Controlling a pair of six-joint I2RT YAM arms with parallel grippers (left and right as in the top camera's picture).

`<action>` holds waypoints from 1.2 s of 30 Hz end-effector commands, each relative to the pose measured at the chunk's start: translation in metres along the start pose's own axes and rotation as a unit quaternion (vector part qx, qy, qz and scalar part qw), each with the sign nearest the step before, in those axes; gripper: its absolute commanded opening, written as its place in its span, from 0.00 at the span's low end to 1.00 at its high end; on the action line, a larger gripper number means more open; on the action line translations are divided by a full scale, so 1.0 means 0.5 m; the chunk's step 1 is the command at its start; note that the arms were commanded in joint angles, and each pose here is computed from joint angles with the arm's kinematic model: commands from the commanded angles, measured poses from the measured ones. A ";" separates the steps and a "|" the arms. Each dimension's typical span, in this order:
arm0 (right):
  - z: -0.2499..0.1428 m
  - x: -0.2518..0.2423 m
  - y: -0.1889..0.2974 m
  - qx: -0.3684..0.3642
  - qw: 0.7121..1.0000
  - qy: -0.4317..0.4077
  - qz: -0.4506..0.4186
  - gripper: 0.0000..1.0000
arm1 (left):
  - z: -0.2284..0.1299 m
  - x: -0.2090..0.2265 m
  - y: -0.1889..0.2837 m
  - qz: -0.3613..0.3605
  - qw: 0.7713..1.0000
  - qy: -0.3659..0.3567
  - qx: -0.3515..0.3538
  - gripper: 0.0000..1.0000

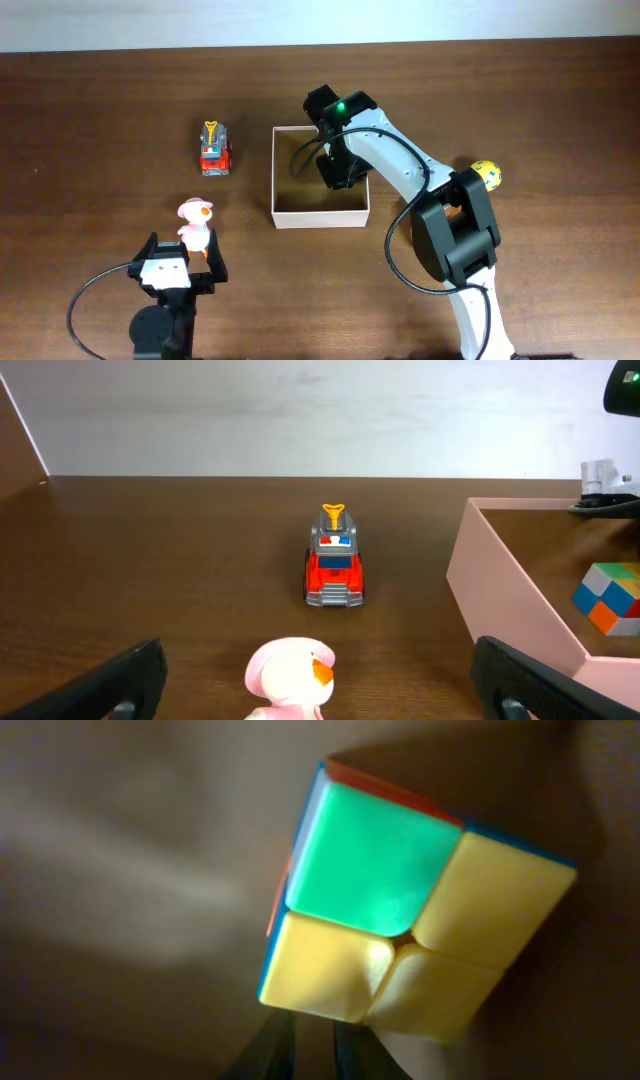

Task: Pack container
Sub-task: 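Adjust the cube inside the box and open the right gripper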

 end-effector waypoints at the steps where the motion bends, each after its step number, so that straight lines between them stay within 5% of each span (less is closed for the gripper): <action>1: 0.008 -0.020 -0.004 -0.007 1.000 -0.003 -0.020 0.17 | -0.006 -0.003 -0.001 -0.004 1.000 -0.009 0.000 0.99; 21: 0.045 -0.049 0.003 -0.035 0.999 -0.026 -0.008 0.18 | -0.006 -0.003 -0.001 -0.004 1.000 -0.009 0.000 0.99; 31: 0.059 0.023 0.068 -0.037 0.994 -0.021 0.102 0.18 | -0.006 -0.003 -0.001 -0.004 1.000 -0.009 0.000 0.99; 34: 0.058 0.028 0.073 -0.036 0.993 -0.020 0.110 0.18 | -0.006 -0.003 -0.001 -0.004 1.000 -0.009 0.000 0.99; 36: 0.062 0.029 0.073 -0.041 0.993 -0.013 0.111 0.27 | -0.006 -0.003 -0.001 -0.004 1.000 -0.009 0.000 0.99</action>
Point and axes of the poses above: each gripper's point midway between its finger pads, its own y axis back along the fingers, its own x axis along the line the jaws close on, z = x × y, the point moved 1 cm from there along y, back along the fingers, and after that the axes turned 7 degrees about -y, right-handed, at the moved point
